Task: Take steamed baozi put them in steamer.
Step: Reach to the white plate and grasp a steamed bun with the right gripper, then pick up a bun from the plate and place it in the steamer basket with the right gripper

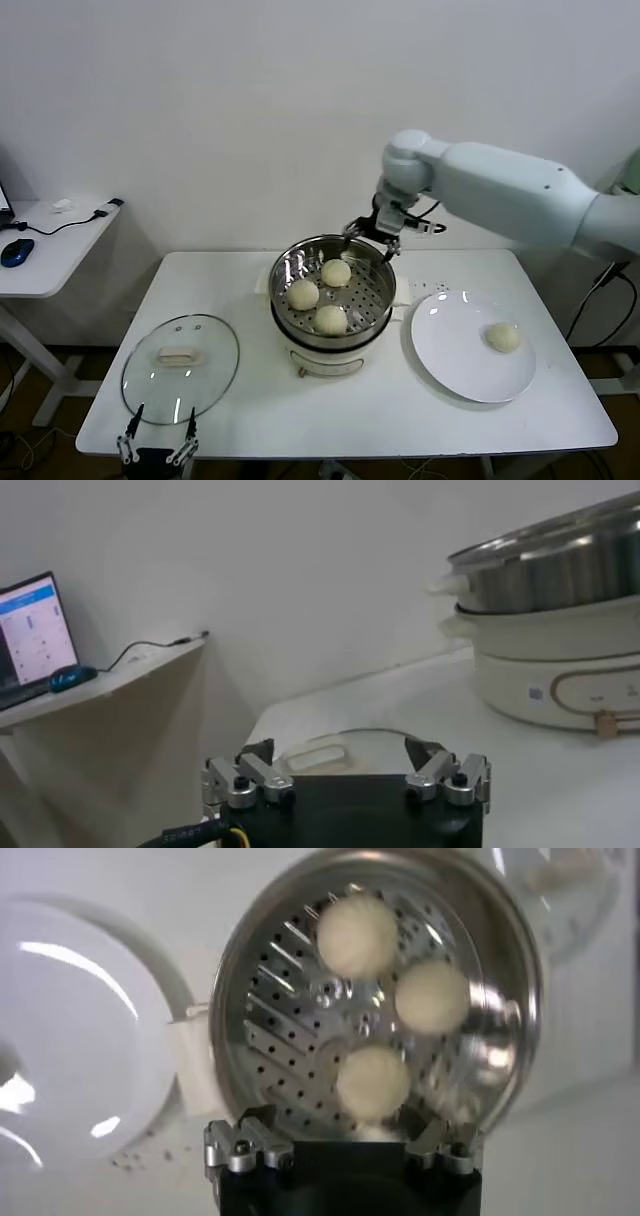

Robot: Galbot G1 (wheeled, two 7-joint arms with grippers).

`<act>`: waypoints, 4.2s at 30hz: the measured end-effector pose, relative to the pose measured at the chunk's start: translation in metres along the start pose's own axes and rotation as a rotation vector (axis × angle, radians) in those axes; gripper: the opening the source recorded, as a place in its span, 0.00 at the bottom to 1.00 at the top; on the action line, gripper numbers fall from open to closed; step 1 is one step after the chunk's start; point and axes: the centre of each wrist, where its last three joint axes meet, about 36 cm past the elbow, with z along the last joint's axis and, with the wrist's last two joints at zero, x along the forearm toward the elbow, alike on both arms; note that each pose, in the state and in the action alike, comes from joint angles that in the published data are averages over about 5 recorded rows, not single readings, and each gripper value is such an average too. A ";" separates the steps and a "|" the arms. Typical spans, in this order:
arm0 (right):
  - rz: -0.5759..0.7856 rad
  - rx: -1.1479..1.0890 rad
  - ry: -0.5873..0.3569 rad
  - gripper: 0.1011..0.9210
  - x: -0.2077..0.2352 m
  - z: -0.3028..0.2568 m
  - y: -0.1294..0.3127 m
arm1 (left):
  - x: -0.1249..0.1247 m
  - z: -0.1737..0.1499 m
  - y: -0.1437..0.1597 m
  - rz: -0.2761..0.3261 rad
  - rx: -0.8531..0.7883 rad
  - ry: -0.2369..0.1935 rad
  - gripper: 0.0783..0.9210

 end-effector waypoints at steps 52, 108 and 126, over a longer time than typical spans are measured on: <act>-0.257 -1.050 0.129 0.71 -0.146 0.104 0.326 | -0.002 -0.009 -0.004 0.012 -0.024 0.007 0.88; -0.092 -0.955 -0.062 0.53 -0.039 -0.002 -0.021 | -0.014 -0.003 -0.032 0.076 0.049 -0.029 0.88; -0.180 -0.915 -0.012 0.54 -0.106 -0.030 -0.020 | -0.022 0.001 -0.028 0.087 0.033 -0.030 0.88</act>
